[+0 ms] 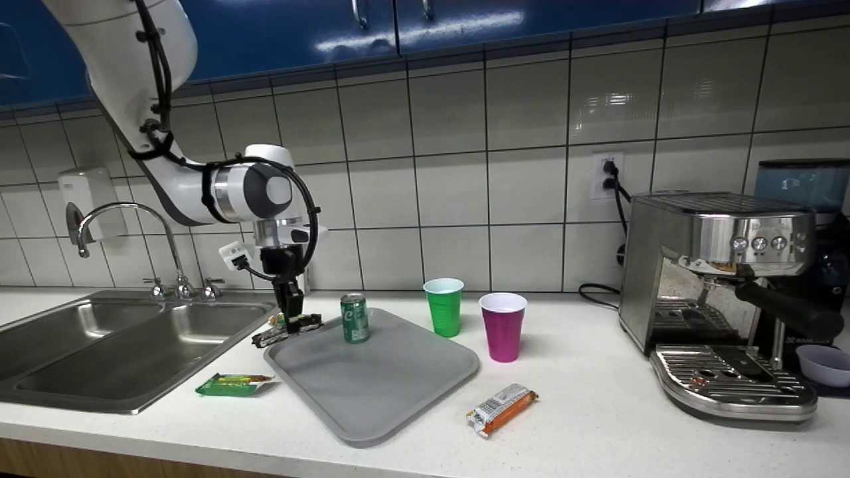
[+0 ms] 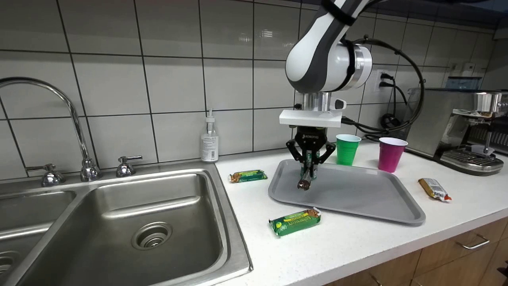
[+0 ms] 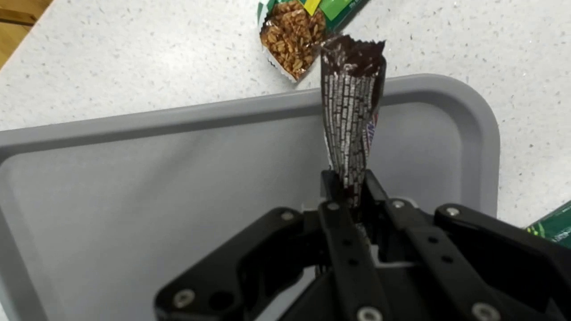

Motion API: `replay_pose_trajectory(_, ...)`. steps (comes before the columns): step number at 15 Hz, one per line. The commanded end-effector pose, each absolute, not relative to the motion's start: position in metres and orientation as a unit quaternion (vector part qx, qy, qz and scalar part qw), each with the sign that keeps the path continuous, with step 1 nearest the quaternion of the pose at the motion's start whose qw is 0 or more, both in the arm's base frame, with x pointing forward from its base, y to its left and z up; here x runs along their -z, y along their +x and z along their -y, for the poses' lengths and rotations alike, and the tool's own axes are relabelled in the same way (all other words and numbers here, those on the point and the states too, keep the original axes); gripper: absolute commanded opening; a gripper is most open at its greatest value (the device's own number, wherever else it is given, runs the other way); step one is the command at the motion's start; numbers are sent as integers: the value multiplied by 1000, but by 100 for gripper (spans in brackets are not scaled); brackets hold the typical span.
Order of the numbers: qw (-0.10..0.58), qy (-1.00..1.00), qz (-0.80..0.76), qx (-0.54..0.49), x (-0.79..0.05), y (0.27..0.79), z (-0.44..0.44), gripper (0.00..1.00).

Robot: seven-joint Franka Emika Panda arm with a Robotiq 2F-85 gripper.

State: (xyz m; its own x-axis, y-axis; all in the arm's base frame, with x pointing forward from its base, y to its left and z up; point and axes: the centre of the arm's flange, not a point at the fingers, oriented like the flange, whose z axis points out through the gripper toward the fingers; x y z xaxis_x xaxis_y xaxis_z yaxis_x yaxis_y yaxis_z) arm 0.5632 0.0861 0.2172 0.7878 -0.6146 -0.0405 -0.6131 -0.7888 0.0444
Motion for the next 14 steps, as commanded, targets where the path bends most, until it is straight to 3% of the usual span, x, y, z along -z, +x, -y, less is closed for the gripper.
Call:
replay_pose_trajectory(1, 21, 959, 282, 4, -225, 568, -106, 4)
replay_pose_trajectory(14, 5, 984, 178, -8, -216, 583, -174, 4)
